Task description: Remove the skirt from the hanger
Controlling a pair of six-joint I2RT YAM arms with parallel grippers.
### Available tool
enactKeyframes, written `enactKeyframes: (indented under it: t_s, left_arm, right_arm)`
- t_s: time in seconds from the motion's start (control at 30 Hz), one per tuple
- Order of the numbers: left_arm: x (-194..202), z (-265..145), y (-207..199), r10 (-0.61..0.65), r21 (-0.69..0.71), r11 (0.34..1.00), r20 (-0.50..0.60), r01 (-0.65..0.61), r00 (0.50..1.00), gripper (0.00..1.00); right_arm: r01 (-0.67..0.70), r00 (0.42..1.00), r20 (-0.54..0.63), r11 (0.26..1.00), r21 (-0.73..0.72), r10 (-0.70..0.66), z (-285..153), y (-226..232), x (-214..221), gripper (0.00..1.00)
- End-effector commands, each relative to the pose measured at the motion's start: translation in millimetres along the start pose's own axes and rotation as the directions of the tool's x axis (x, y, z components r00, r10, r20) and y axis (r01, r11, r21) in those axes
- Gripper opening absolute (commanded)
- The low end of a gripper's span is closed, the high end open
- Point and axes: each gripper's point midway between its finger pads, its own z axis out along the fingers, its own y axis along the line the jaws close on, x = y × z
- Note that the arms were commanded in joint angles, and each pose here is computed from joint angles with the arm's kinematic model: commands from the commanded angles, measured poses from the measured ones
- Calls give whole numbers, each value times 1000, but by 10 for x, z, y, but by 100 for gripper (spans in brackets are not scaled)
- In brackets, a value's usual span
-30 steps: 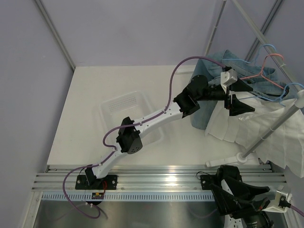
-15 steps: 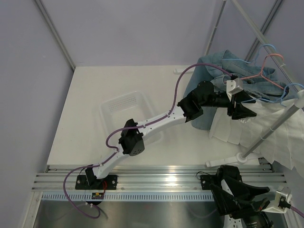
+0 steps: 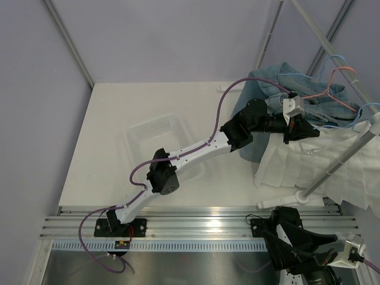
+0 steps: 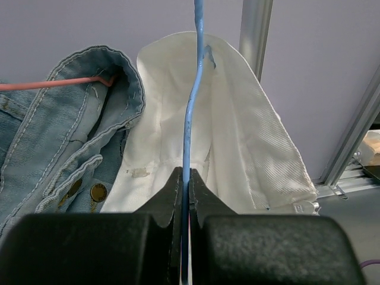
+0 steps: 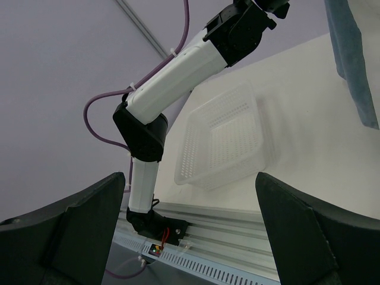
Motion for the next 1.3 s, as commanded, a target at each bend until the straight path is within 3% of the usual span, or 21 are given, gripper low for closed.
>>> enactKeyframes:
  t_s: [0.0,0.5,0.73,1.13,1.27]
  left_arm:
    - [-892,-67,-169,108,-22,994,144,-106,984,0]
    - [-1719,-391,-225,172,-74,985,231,-159,958,0]
    - [-1831,-507,-277,150,-45,989,234,-144,961,0]
    - [-1334,-710,-206,127,-94,988,14,-125,992,0]
    - [-1284,-862,-155,109,-127,986,-12,-110,994,0]
  right_arm:
    - [-96,981,-154,986,137,117,-67,-234,377,99]
    - [-100,981,-155,986,132,120,-30,-253,380,100]
    - [-91,982,-154,987,133,111,-17,-256,360,100]
    - [-42,984,-164,983,178,71,55,-369,300,100]
    - [-18,985,-163,982,189,49,89,-393,248,99]
